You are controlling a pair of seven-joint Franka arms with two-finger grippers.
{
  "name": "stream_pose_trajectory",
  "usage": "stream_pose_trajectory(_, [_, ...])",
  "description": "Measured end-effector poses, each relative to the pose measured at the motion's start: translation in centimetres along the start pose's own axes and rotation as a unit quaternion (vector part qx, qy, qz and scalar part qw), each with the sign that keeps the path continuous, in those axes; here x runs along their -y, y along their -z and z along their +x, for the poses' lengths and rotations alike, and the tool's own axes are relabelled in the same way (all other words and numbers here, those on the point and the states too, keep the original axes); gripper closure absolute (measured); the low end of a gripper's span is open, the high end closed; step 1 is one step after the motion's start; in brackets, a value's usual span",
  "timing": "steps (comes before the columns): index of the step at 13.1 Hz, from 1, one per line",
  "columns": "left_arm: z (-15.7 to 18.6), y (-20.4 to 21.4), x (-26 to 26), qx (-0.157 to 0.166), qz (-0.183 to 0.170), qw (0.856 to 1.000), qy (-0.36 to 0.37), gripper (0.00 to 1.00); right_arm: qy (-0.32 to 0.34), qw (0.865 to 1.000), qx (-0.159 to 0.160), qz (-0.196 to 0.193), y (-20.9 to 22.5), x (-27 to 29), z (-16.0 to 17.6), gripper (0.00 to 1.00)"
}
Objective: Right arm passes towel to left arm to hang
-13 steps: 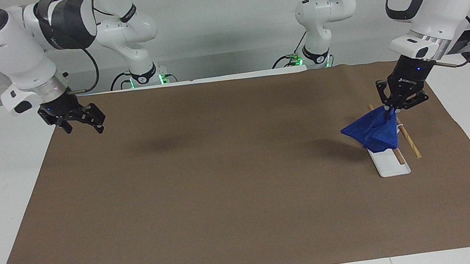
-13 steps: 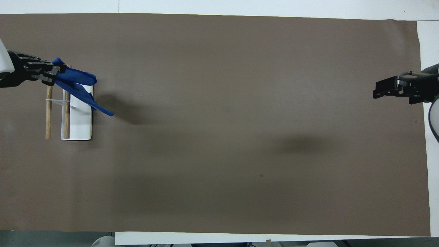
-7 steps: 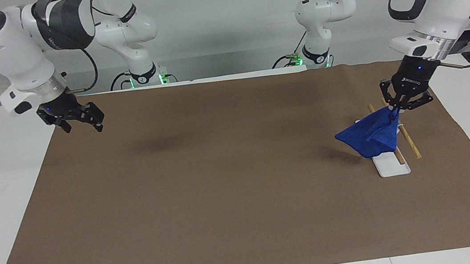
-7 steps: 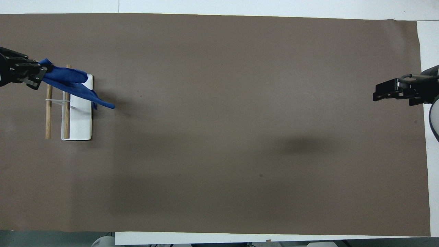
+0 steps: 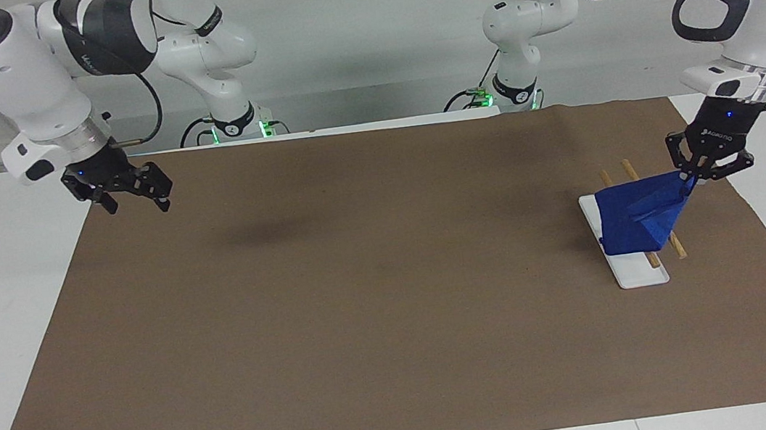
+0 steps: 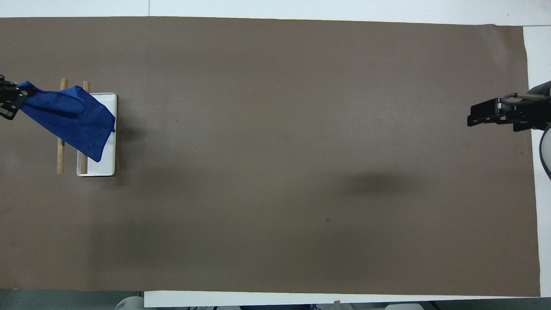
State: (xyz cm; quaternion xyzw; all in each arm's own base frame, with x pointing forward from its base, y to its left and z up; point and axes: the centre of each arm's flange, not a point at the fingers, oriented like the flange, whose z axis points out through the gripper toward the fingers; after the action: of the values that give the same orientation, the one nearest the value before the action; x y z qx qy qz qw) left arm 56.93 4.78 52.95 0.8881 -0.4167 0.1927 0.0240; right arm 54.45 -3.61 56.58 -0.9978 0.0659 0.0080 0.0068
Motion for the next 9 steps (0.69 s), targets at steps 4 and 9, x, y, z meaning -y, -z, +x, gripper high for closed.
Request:
stream_pose_trajectory(4, [-3.3,0.6,2.3,0.001,0.008,0.999,0.035,0.98,-0.001,1.0,0.0,0.0,0.0,-0.1,0.0,0.0])
stream_pose_trajectory(9, [-5.7,-0.9,2.4,0.012,-0.003,0.991,0.132,0.98,-0.003,1.0,0.0,0.0,0.0,-0.4,0.0,0.0])
